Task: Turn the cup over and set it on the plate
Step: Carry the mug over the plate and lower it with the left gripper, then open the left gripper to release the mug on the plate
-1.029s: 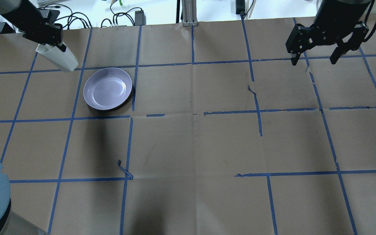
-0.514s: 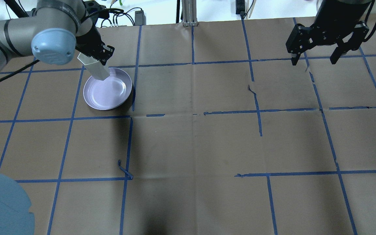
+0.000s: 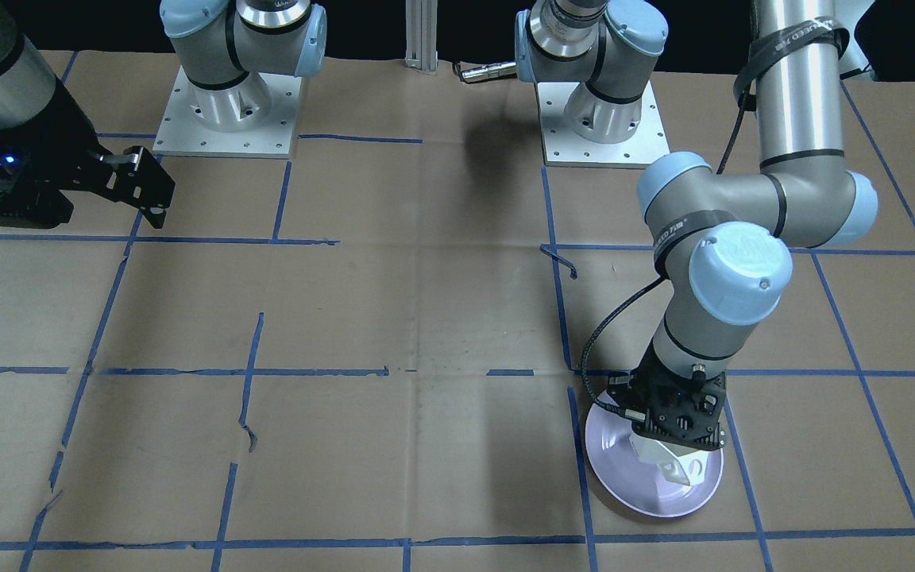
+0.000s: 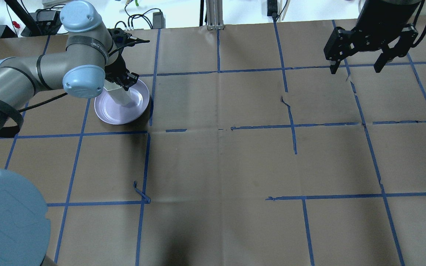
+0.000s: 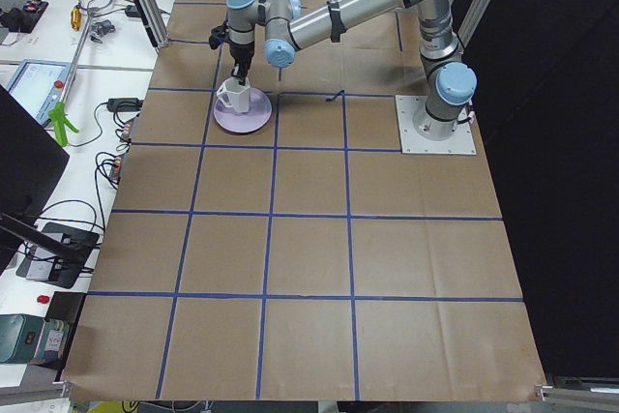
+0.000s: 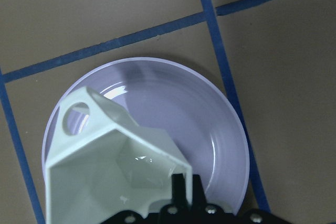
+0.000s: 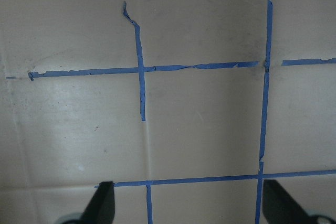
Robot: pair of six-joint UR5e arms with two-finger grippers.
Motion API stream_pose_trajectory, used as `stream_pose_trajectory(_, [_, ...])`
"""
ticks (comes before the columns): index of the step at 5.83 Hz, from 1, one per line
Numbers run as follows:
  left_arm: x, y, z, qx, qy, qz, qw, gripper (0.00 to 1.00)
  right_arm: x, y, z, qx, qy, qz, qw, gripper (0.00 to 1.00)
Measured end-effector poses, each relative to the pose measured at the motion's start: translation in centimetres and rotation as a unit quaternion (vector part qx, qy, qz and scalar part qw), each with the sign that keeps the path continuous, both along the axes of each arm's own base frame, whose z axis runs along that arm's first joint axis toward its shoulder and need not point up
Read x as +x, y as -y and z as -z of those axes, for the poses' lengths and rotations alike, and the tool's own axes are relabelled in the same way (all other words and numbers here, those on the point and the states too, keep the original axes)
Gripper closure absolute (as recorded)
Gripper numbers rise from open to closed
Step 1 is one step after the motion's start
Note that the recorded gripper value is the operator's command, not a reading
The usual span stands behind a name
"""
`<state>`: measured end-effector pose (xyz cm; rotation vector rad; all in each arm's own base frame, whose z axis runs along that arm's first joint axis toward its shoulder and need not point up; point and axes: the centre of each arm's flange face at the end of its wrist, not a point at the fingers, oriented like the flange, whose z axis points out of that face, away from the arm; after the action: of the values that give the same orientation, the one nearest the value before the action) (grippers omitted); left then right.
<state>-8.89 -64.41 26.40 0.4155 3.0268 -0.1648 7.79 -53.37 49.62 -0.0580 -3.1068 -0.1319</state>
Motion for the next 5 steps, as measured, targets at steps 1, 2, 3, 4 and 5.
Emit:
stream_pose_trajectory(1, [0.0,0.0,0.3,0.005,0.001,0.000,1.0000,0.12,0.0,0.0,0.0,0.000,0.000,0.000,1.0000,0.00])
stream_pose_trajectory(2, [0.0,-0.2,0.3,0.009,0.000,-0.001,1.0000,0.01,0.0,0.0,0.0,0.000,0.000,0.000,1.0000,0.00])
stream_pose_trajectory(3, [0.1,-0.2,0.3,0.011,0.000,-0.004,0.9999,0.01,0.0,0.0,0.0,0.000,0.000,0.000,1.0000,0.00])
stream_pose_trajectory(4, [0.1,-0.1,-0.2,0.007,0.001,-0.004,1.0000,0.01,0.0,0.0,0.0,0.000,0.000,0.000,1.0000,0.00])
stream_pose_trajectory(5, [0.2,0.0,-1.1,0.004,0.012,-0.005,0.9999,0.01,0.0,0.0,0.0,0.000,0.000,0.000,1.0000,0.00])
